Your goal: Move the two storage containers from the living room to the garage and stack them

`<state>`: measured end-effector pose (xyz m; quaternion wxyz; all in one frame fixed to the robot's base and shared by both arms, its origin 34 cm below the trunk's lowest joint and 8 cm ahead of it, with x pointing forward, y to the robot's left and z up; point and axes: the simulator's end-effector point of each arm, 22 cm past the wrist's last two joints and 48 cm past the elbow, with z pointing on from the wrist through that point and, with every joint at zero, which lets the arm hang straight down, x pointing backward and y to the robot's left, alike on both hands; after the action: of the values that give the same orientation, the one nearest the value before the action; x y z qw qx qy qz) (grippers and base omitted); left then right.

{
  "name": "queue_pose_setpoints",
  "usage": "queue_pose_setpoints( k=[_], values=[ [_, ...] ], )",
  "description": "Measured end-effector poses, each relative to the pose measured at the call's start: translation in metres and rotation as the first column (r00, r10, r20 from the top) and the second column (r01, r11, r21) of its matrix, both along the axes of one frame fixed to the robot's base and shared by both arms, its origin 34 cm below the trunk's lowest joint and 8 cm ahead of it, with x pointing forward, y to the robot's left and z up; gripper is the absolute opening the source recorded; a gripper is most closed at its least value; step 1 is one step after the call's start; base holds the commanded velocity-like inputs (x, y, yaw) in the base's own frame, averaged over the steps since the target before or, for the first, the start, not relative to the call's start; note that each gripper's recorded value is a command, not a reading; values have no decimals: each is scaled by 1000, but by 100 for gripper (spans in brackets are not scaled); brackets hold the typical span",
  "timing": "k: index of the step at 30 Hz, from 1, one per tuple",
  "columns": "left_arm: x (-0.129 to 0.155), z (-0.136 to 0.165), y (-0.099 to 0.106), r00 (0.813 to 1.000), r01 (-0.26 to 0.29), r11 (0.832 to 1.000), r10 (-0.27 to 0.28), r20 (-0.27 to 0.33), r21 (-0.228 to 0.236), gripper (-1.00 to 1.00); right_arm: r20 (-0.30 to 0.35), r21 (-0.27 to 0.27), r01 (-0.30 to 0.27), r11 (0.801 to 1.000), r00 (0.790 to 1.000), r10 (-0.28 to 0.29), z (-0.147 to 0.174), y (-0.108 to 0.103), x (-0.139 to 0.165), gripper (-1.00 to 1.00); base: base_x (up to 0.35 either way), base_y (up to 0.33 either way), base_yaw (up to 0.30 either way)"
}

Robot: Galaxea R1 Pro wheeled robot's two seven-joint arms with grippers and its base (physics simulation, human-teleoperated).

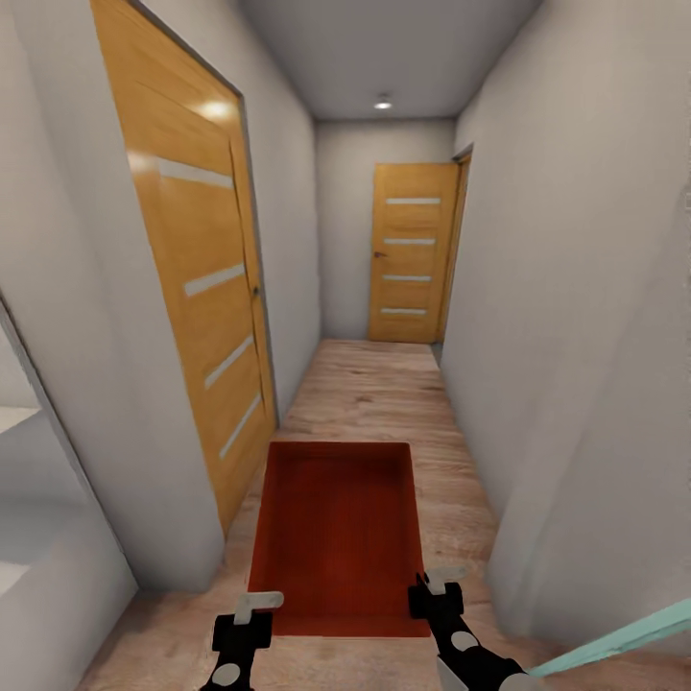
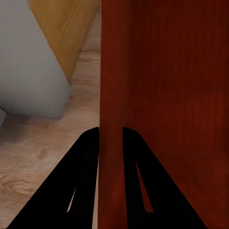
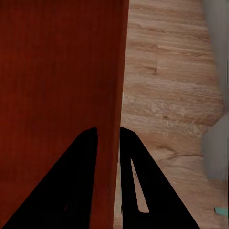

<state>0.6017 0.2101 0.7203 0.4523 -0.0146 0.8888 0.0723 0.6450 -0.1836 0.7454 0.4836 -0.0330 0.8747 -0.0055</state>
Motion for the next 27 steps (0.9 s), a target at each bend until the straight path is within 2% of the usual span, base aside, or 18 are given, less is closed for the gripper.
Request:
queue_pose_setpoints(
  k=[13, 27],
  values=[
    [1, 1, 0, 1000, 2, 1000, -2, 0, 1, -100, 0, 1, 2, 1000, 1000, -2, 0, 0, 0, -100, 320, 11, -260],
    [3, 3, 1, 1000, 3, 1000, -3, 6, 2, -100, 6, 3, 3, 1000, 1000, -3, 2, 0, 2, -100, 321, 0, -17]
  ],
)
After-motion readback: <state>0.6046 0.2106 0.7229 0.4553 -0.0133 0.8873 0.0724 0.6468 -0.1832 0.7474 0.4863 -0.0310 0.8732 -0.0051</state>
